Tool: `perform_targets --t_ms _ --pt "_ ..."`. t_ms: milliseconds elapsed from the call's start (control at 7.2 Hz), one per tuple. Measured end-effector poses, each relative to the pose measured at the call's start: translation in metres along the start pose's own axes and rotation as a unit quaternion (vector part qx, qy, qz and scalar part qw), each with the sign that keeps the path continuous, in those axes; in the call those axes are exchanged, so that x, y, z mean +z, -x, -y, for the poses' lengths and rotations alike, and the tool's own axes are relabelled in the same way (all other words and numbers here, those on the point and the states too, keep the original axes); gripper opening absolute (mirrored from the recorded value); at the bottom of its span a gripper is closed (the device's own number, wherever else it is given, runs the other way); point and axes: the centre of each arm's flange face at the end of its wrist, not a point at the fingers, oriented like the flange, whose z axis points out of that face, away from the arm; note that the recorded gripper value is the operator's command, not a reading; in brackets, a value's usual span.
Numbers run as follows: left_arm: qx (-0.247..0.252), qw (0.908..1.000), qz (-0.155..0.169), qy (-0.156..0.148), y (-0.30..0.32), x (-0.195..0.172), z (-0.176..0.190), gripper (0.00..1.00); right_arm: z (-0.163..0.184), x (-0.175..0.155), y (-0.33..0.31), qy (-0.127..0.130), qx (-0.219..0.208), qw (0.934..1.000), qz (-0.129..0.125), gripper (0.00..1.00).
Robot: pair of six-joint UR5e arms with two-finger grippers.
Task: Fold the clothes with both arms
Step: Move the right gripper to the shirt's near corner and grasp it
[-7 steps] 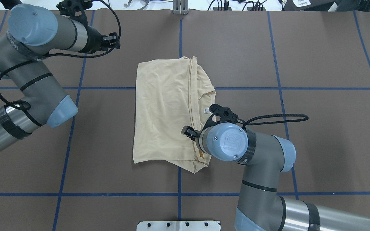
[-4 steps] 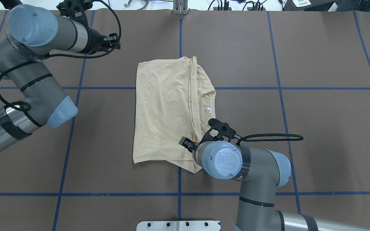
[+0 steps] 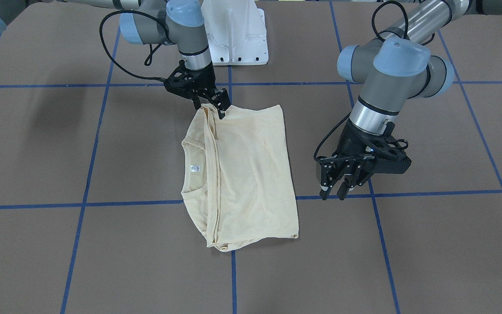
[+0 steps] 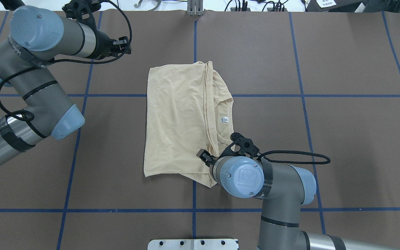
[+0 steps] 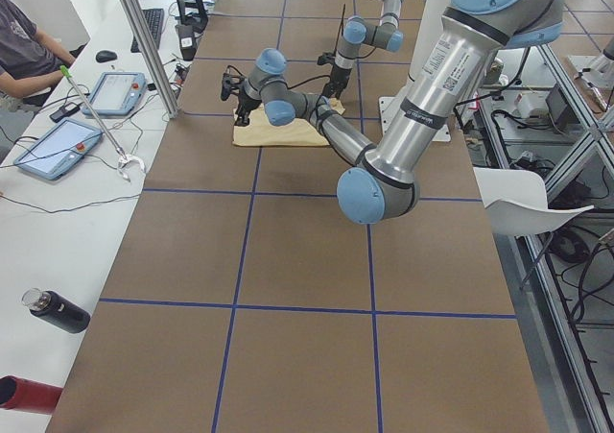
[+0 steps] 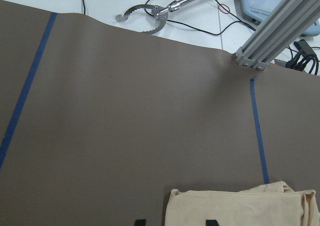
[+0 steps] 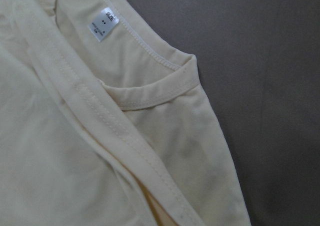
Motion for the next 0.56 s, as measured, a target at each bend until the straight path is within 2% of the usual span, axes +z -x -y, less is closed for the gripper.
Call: perform_targets --t_ms 278,556 --pt "0.0 1.0 0.0 0.0 -0.0004 -0.0003 0.0006 0.5 -0.003 -0.0026 -0.0034 0.005 0.018 0.9998 0.0 0.96" --pt "-0.001 1.0 0.0 -0.001 -0.0006 -0.0006 0.0007 0.5 -0.0047 -0.0016 -0.0104 0.005 0.02 0.9998 -0.004 0.9"
